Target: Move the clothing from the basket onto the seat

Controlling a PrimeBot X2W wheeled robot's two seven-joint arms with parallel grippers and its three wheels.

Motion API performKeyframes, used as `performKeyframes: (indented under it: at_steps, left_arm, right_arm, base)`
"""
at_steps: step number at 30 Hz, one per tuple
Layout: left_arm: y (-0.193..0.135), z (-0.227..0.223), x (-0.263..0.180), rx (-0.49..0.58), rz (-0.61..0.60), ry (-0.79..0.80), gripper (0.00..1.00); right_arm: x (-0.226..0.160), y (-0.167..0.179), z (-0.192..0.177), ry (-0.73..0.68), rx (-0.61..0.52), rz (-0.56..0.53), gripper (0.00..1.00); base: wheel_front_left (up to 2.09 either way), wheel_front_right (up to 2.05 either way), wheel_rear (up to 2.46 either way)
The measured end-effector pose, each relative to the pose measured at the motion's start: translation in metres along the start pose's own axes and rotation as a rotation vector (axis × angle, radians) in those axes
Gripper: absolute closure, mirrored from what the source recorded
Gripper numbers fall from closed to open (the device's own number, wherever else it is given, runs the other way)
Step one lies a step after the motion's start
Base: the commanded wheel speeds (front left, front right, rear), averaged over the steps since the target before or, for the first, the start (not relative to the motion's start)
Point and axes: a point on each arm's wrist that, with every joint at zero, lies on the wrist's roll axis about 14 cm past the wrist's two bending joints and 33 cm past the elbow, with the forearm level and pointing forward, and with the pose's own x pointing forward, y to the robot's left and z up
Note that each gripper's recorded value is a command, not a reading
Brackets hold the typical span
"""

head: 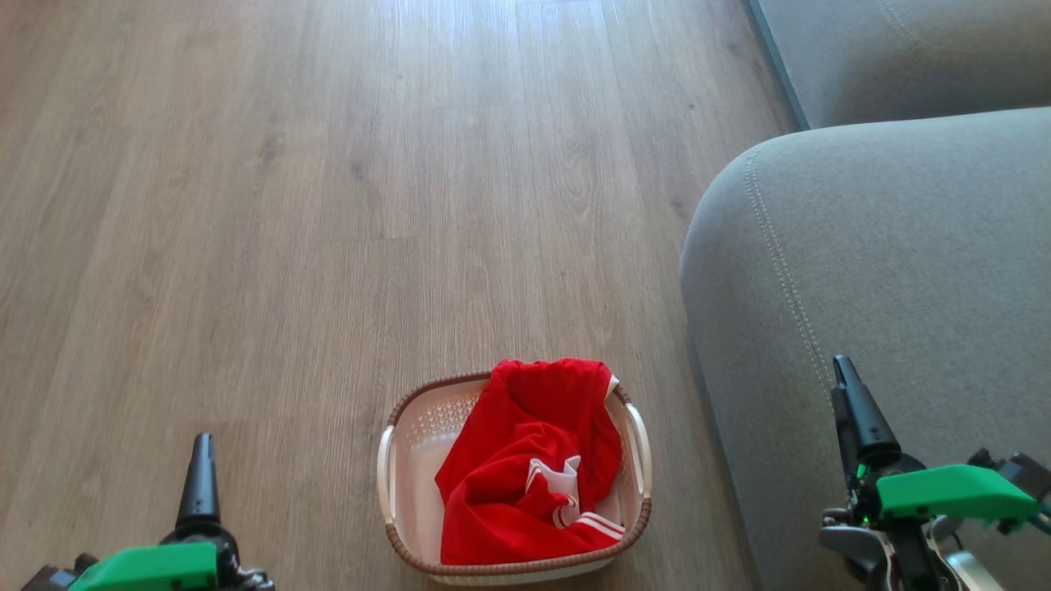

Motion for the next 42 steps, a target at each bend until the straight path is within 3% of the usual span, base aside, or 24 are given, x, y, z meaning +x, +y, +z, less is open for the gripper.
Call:
performKeyframes:
  at_steps: [25,42]
  left_arm:
    - [-0.013,-0.006,-0.005,0.463,-0.040,-0.035,0.00]
    - [-0.008,-0.009,-0.013,0.695,-0.039,-0.055,0.00]
  right_arm:
    - [0.002,0.033,-0.009,0.002,-0.377,0.154,0.00]
    - [-0.003,0.025,-0.017,0.016,-0.592,0.156,0.00]
  base:
    - [0.00,0.00,0.00]
    - [0.00,0.00,0.00]
